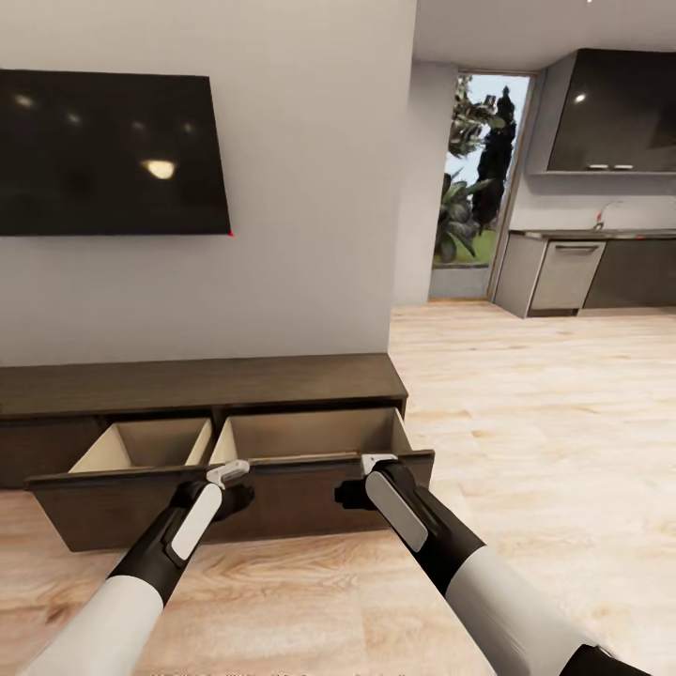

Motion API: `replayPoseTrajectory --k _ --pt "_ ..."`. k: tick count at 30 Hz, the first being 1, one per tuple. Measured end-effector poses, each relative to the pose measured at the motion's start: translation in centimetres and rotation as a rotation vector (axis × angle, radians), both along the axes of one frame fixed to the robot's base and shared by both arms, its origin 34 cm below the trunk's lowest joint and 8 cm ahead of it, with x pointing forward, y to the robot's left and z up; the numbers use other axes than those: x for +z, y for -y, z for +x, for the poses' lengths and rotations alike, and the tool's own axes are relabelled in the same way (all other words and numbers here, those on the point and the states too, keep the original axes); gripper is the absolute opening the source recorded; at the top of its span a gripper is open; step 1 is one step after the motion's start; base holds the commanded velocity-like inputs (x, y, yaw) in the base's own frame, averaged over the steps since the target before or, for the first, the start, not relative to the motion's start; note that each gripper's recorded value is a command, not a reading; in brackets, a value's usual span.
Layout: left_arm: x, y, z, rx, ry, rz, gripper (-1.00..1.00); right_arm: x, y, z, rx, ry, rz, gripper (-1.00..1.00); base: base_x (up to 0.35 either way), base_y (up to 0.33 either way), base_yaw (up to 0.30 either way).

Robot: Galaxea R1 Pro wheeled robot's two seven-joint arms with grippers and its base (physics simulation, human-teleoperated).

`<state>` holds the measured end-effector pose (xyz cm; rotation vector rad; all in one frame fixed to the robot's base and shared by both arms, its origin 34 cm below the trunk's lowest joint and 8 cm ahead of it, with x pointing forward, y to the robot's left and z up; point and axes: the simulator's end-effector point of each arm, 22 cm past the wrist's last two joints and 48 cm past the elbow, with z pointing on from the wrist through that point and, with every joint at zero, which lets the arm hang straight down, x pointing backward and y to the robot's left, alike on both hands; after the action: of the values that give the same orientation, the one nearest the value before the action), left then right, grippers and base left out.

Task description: Place each of the two pumpkins and all three candles from the living room inside a cabinet in the living room (use any cabinet), then make sure every cabinet is closed, and position the cauldron so it is next to a table in the living room.

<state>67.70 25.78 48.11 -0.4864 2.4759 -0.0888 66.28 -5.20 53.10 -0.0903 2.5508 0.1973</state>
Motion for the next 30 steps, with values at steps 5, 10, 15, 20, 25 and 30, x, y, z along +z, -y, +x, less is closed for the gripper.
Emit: replayPoseTrajectory --k 5,10,15,20,25,30 --pt "-1.1 0.0 -0.3 0.000 0.002 0.003 1.00 -1.1 0.0 -0.3 0.000 0.001 -0.001 1.00 -0.009 0.000 0.000" --pt "-2.1 -0.1 -0.5 -0.001 0.004 0.009 1.00 -2.1 0.1 -0.4 -0.007 0.010 0.001 1.00 -0.001 0.000 0.000" --pt "-3.3 -0.2 -0.9 -0.001 0.004 0.012 1.00 -2.6 -0.2 0.2 -0.024 0.056 0.036 1.00 0.000 0.000 0.000" --pt "-4.4 -0.6 -1.1 0.005 0.010 0.021 1.00 -2.6 -1.5 0.9 -0.028 0.134 0.087 1.00 0.000 0.000 0.000" --pt "-5.7 -1.9 -1.2 0.009 0.016 0.088 1.00 -2.4 -3.5 1.7 -0.026 0.256 0.109 1.00 0.000 0.000 0.000" --pt "-6.1 -3.1 -0.1 0.041 0.087 0.143 1.00 -3.2 -4.1 2.0 -0.035 0.292 0.124 1.00 0.000 0.000 0.000"
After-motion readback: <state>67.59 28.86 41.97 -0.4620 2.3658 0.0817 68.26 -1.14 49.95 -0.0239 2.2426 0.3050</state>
